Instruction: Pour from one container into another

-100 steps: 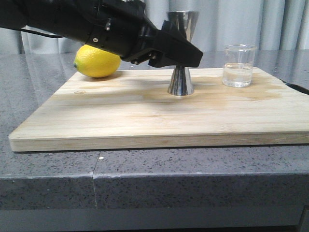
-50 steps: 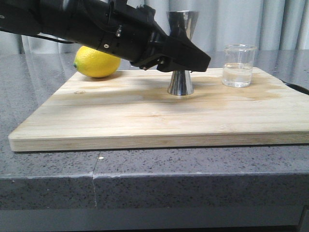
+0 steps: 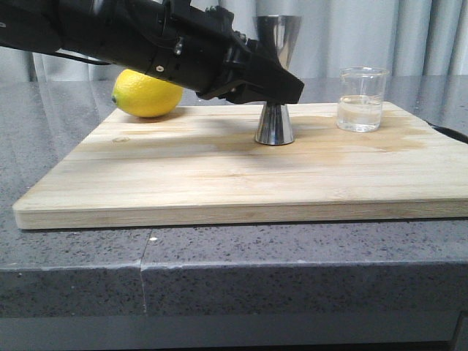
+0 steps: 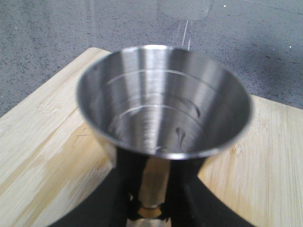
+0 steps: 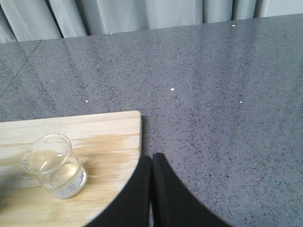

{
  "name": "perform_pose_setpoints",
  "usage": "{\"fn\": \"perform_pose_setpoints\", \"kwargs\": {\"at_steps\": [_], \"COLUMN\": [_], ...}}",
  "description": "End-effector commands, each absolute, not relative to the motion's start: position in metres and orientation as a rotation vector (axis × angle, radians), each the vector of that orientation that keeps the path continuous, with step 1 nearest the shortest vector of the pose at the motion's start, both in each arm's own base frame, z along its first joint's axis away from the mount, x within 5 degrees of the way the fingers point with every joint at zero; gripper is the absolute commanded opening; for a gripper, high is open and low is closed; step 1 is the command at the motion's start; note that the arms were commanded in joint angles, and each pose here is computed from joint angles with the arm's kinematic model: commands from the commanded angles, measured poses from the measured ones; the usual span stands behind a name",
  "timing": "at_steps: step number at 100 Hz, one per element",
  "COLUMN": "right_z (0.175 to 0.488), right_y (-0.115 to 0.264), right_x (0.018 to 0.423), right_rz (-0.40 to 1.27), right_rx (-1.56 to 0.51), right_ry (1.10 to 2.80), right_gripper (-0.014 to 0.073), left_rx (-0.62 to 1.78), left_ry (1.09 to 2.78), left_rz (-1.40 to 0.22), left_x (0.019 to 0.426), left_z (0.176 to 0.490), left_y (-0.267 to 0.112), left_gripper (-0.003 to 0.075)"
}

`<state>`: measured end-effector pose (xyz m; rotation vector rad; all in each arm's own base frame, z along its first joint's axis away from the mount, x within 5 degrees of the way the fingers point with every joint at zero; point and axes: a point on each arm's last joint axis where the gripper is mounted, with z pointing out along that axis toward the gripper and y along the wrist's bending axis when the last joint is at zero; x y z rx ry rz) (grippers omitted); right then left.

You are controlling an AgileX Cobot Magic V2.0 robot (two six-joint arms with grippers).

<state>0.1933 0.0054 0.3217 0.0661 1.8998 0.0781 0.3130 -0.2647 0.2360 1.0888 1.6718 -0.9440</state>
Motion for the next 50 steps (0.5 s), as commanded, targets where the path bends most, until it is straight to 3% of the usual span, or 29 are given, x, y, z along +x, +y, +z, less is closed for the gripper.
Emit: {"fn": "perform_pose_setpoints", "kwargs": {"at_steps": [1,22,41,50], "right_z": [0.342,0.338,0.315,0.303], "right_y": [0.006,0.008,0.027,0.036], "right_x": [0.196,0.196,0.191,0.191], "right_rz": [0.074,0.070,0.135,0.172], "right_rx": [0.046,0.011,-0.104,-0.144], "right_ry": [1.776,1.712,1.648,1.660], "right_gripper": [-0.0075,-0.0075,-0.0073,-0.0025], "left_rx": [1.054,1.091,1.093,1.101], "left_ry": [1.560,1.478,1.415,1.384], "left_rz": [-1.015,-1.115,-1.151,-1.142], "left_x": [0.307,0.298,0.288,0.281], "left_z": [0.268,0.277,0.299,0.313], "left_y": [-0.268,-0.270,-0.266,-0.262], "left_gripper": [-0.0002,-0.0020,-0.0020,-0.0019]}}
